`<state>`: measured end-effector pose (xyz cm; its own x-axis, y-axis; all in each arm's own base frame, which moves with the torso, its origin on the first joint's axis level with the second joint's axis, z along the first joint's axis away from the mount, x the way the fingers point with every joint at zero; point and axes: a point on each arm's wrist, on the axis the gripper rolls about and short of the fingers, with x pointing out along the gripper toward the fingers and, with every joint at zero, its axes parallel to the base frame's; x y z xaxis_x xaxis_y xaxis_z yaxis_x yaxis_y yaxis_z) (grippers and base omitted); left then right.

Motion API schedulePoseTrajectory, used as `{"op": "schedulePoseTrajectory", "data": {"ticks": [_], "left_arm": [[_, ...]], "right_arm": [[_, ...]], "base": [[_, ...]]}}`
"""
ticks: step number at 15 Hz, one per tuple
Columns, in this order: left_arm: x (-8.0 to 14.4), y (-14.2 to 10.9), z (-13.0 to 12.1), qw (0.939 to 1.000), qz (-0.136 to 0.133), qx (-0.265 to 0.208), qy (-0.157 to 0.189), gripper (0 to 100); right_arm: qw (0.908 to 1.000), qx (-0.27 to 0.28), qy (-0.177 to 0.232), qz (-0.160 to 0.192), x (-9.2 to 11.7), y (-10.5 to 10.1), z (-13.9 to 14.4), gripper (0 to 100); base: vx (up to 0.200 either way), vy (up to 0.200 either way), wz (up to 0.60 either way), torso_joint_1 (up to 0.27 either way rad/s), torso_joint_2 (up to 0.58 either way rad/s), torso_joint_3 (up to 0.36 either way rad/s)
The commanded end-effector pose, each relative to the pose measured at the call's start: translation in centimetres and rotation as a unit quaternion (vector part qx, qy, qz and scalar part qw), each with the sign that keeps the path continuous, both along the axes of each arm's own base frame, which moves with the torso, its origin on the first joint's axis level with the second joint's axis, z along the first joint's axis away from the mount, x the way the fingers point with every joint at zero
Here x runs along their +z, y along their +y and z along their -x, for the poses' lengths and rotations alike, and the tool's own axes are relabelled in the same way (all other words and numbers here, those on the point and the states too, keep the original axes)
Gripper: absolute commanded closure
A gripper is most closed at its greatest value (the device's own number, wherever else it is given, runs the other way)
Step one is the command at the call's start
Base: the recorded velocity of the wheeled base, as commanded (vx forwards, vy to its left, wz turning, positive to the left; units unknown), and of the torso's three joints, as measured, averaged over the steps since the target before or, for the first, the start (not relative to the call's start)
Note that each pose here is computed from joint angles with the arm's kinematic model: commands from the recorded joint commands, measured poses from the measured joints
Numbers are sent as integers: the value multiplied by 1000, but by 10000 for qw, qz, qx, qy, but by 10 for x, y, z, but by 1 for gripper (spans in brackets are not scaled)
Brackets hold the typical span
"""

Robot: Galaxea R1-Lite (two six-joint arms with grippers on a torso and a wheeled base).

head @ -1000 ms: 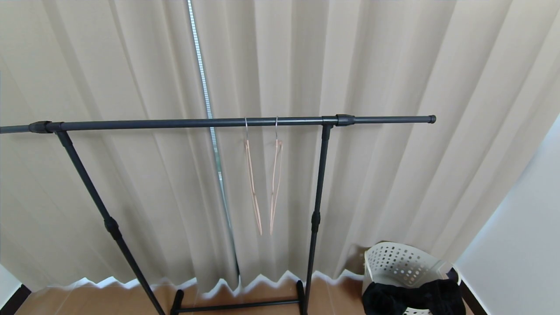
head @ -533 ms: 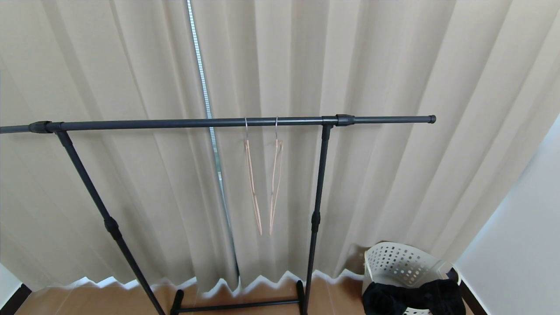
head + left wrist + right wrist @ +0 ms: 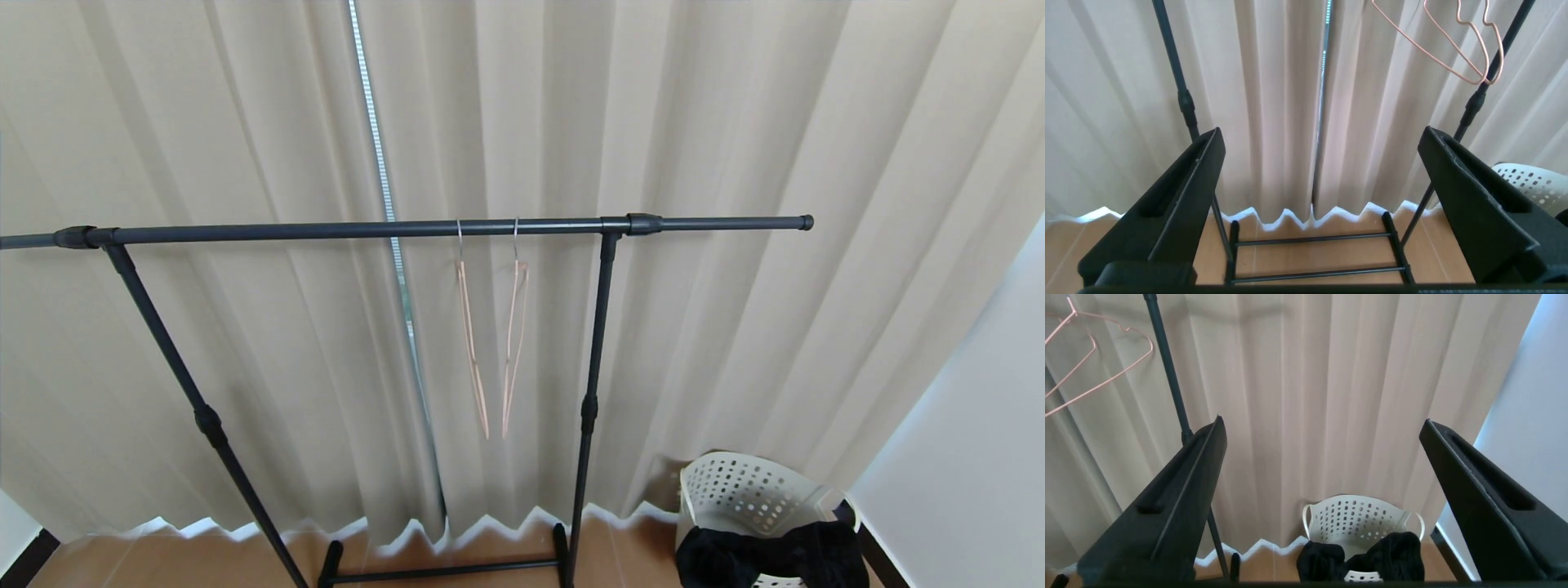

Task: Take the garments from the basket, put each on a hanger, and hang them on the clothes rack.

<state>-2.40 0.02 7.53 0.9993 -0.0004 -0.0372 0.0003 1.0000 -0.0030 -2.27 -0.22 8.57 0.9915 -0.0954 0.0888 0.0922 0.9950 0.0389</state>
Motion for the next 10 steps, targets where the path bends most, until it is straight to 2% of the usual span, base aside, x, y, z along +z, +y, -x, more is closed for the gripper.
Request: {"op": "schedulePoseTrajectory", "data": {"ticks": [1, 7, 10], "left_arm": [[0, 0, 0, 10000, -1, 2, -2, 0], [0, 0, 0, 10000, 7, 2, -2, 0], [0, 0, 0, 10000, -1, 2, -2, 0]], "right_arm": [[10000, 2, 2, -1, 0, 0, 0, 0], [10000, 2, 3, 6, 0, 0, 0, 0], [10000, 2, 3, 6, 0, 0, 0, 0]], "base": [[0, 0, 0, 0, 0, 0], [0, 0, 0, 0, 0, 0], [0, 0, 0, -124, 268, 145]]}}
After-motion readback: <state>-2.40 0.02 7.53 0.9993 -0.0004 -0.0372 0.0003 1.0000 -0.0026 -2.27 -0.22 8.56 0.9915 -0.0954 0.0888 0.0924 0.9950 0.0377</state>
